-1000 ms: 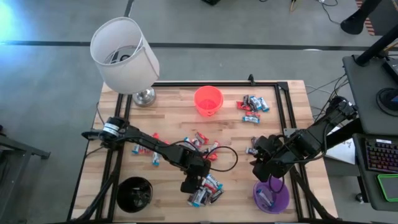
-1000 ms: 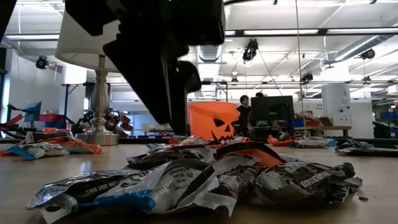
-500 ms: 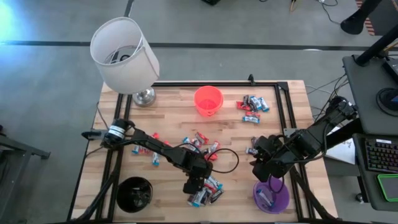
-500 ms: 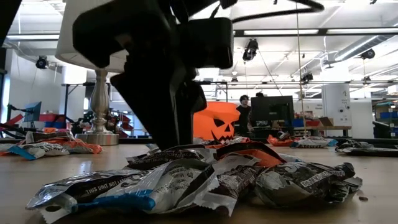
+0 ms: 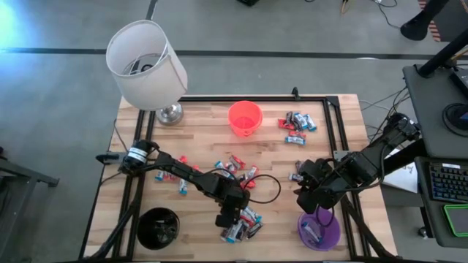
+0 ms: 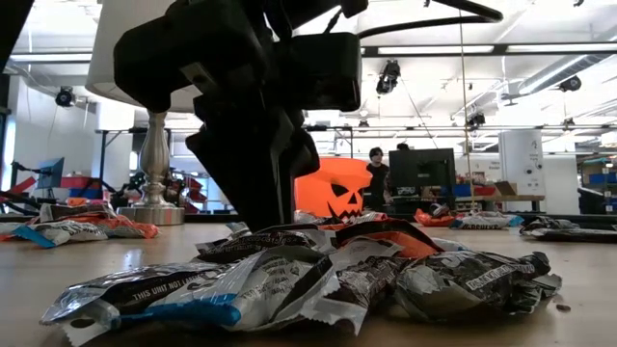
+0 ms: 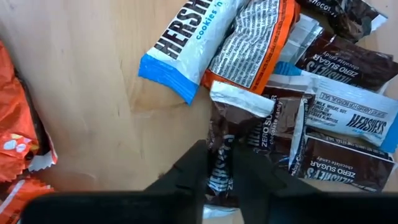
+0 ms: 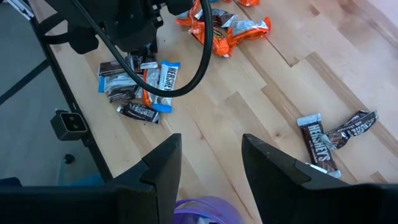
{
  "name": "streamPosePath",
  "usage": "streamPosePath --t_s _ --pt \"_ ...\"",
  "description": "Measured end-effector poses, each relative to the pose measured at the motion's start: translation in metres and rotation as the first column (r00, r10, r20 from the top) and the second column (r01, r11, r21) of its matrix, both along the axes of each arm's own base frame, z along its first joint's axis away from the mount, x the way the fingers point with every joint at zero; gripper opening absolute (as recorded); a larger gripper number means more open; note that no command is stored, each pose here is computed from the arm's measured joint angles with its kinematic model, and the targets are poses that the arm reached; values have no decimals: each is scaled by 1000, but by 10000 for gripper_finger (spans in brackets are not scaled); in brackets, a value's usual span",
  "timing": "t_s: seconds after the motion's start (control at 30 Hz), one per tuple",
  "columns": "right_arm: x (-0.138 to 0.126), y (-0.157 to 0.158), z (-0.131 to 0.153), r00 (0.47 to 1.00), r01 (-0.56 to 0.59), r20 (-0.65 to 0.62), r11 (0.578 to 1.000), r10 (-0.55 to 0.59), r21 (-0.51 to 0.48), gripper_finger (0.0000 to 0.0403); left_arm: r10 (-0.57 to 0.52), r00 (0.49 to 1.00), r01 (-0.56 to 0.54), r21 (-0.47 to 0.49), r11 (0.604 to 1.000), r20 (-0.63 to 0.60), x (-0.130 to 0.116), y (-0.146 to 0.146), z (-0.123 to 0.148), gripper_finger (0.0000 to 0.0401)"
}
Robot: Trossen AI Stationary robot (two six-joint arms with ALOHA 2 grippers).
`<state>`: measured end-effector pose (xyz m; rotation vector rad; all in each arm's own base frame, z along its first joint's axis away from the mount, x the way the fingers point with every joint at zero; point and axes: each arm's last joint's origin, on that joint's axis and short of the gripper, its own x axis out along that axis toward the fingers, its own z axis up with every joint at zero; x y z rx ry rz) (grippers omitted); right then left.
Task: Organize candy in baskets
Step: Put the brown chocolate into the black bucket
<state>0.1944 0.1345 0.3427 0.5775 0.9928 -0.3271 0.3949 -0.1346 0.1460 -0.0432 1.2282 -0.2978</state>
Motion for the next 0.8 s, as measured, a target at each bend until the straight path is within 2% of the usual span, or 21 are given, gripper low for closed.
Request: streamPosePath --t_s 0.13,0.43,0.8 --pt "0 0 0 1000 -4 0 1000 4 -2 160 0 1000 0 -2 1000 -1 0 0 0 8" --pt "0 0 0 1000 -19 -2 1000 19 -12 160 -6 997 6 5 1000 -73 -9 2 5 1" --pt "0 0 0 999 -38 -4 999 38 -26 160 18 998 -19 -5 1000 -67 -31 10 57 0"
